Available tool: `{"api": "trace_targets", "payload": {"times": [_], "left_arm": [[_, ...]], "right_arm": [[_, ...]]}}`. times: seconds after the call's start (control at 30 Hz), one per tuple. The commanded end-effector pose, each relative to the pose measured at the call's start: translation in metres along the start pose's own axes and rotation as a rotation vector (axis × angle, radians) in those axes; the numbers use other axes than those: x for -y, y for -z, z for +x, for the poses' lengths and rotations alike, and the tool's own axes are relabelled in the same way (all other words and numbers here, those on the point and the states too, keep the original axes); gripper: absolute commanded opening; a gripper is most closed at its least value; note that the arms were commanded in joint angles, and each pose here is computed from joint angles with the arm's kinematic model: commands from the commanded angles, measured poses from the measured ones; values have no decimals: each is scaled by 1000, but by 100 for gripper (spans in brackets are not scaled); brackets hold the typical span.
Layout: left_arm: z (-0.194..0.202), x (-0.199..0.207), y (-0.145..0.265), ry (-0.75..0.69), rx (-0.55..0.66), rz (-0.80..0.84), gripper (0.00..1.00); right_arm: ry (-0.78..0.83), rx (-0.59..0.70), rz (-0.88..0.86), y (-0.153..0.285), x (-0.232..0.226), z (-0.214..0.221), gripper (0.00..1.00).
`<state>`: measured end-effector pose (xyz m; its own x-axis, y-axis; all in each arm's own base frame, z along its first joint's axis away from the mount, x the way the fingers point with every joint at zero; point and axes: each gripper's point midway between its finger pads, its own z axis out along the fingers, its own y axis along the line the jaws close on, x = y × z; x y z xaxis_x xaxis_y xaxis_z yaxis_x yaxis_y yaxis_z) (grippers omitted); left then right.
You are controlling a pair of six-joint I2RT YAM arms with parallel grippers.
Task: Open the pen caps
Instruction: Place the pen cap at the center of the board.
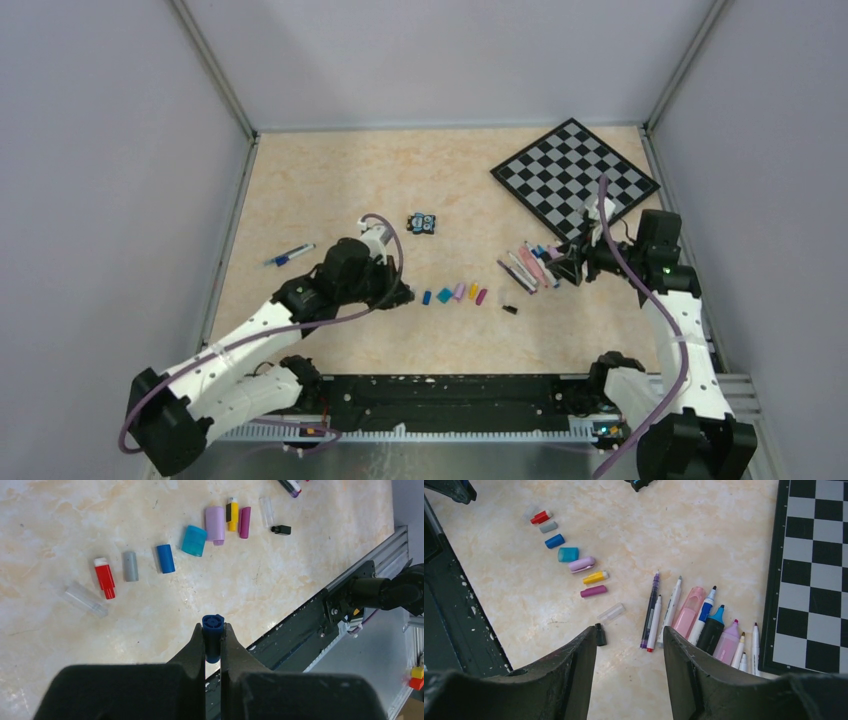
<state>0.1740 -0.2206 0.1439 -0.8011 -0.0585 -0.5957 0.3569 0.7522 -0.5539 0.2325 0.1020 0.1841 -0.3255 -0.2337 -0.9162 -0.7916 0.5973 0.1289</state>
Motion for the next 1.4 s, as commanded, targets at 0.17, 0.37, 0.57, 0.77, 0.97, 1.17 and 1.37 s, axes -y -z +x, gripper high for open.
{"api": "trace_targets", "payload": {"times": [0.17,0.37,0.57,0.77,0.97,1.17,1.37], "left_arm": [[0,61,-55,3,-50,50,0],[15,93,-104,33,-113,-20,0],[16,107,-144,50,-117,-214,0],[10,132,-171,80,-108,-250,1],[8,152,-199,88,-111,-191,5],[15,153,-219,102,-135,-174,15],[14,148,-228,110,-131,-178,18]], "right_arm": [[47,5,112,5,18,-8,50],[48,3,122,6,19,-8,50],[52,-2,145,7,23,-8,50],[46,-10,185,9,29,-7,51],[38,-15,223,11,35,-7,51],[38,-16,246,13,38,-8,51],[38,-14,250,14,39,-9,51]]}}
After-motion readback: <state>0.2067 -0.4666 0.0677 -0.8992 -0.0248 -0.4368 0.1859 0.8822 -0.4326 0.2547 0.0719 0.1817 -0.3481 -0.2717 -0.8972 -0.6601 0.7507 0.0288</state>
